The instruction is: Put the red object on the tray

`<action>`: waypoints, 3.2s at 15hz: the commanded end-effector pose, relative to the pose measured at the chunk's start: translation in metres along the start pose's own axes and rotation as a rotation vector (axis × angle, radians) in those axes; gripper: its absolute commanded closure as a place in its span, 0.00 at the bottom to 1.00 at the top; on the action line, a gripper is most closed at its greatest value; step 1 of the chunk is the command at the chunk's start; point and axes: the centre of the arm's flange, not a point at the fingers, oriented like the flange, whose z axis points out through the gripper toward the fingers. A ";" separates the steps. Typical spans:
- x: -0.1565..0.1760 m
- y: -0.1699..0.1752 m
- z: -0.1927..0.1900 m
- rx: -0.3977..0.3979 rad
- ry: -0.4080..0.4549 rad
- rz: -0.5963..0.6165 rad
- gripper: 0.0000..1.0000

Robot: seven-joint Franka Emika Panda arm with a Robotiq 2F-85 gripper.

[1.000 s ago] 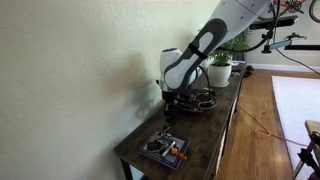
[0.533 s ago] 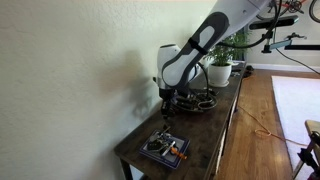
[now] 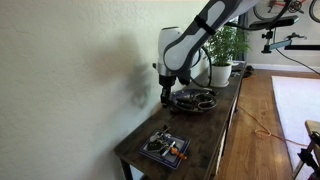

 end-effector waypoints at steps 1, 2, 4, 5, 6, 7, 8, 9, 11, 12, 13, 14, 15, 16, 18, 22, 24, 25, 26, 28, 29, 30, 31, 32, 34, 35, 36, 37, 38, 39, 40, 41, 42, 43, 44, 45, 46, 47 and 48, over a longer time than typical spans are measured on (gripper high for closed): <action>-0.027 0.018 -0.031 -0.067 -0.003 0.031 0.86; -0.030 0.026 -0.035 -0.078 -0.003 0.041 0.86; -0.040 0.049 -0.040 -0.113 -0.007 0.081 0.86; -0.044 0.059 -0.041 -0.130 -0.010 0.102 0.86; -0.048 0.068 -0.042 -0.139 -0.015 0.121 0.86; -0.053 0.076 -0.041 -0.151 -0.018 0.141 0.86; -0.058 0.084 -0.039 -0.159 -0.023 0.159 0.86; -0.063 0.091 -0.035 -0.165 -0.027 0.184 0.86; -0.071 0.102 -0.029 -0.170 -0.032 0.225 0.86; -0.074 0.106 -0.027 -0.176 -0.033 0.237 0.86; -0.079 0.111 -0.022 -0.180 -0.033 0.249 0.86; -0.081 0.114 -0.019 -0.182 -0.031 0.260 0.86; -0.084 0.119 -0.012 -0.184 -0.026 0.270 0.86; -0.087 0.122 -0.007 -0.184 -0.022 0.275 0.86; -0.090 0.128 0.002 -0.190 -0.016 0.284 0.86; -0.095 0.140 0.018 -0.196 -0.014 0.296 0.86; -0.097 0.144 0.023 -0.197 -0.016 0.298 0.86; -0.097 0.146 0.026 -0.194 -0.018 0.301 0.86; -0.098 0.147 0.028 -0.195 -0.018 0.305 0.86; -0.099 0.148 0.030 -0.189 -0.019 0.312 0.74; -0.099 0.147 0.030 -0.187 -0.018 0.316 0.36; -0.099 0.147 0.030 -0.189 -0.019 0.317 0.35; -0.098 0.146 0.029 -0.189 -0.016 0.319 0.30; -0.098 0.145 0.027 -0.190 -0.011 0.320 0.24; -0.098 0.143 0.022 -0.194 -0.004 0.321 0.11; -0.098 0.140 0.018 -0.192 -0.002 0.321 0.05; -0.097 0.138 0.014 -0.190 -0.009 0.326 0.01; -0.097 0.133 0.007 -0.180 -0.010 0.325 0.00; -0.096 0.130 0.002 -0.179 -0.011 0.331 0.00; -0.096 0.124 -0.007 -0.175 -0.006 0.334 0.00; -0.095 0.120 -0.014 -0.167 -0.001 0.330 0.00; -0.093 0.116 -0.023 -0.164 -0.001 0.330 0.00; -0.092 0.113 -0.029 -0.155 0.001 0.330 0.00; -0.092 0.108 -0.039 -0.141 -0.004 0.334 0.00; -0.091 0.105 -0.047 -0.132 -0.007 0.338 0.00; -0.092 0.100 -0.055 -0.118 -0.019 0.347 0.00; -0.092 0.097 -0.062 -0.102 -0.029 0.346 0.00; -0.093 0.091 -0.068 -0.087 -0.046 0.350 0.00; -0.093 0.087 -0.073 -0.073 -0.064 0.357 0.00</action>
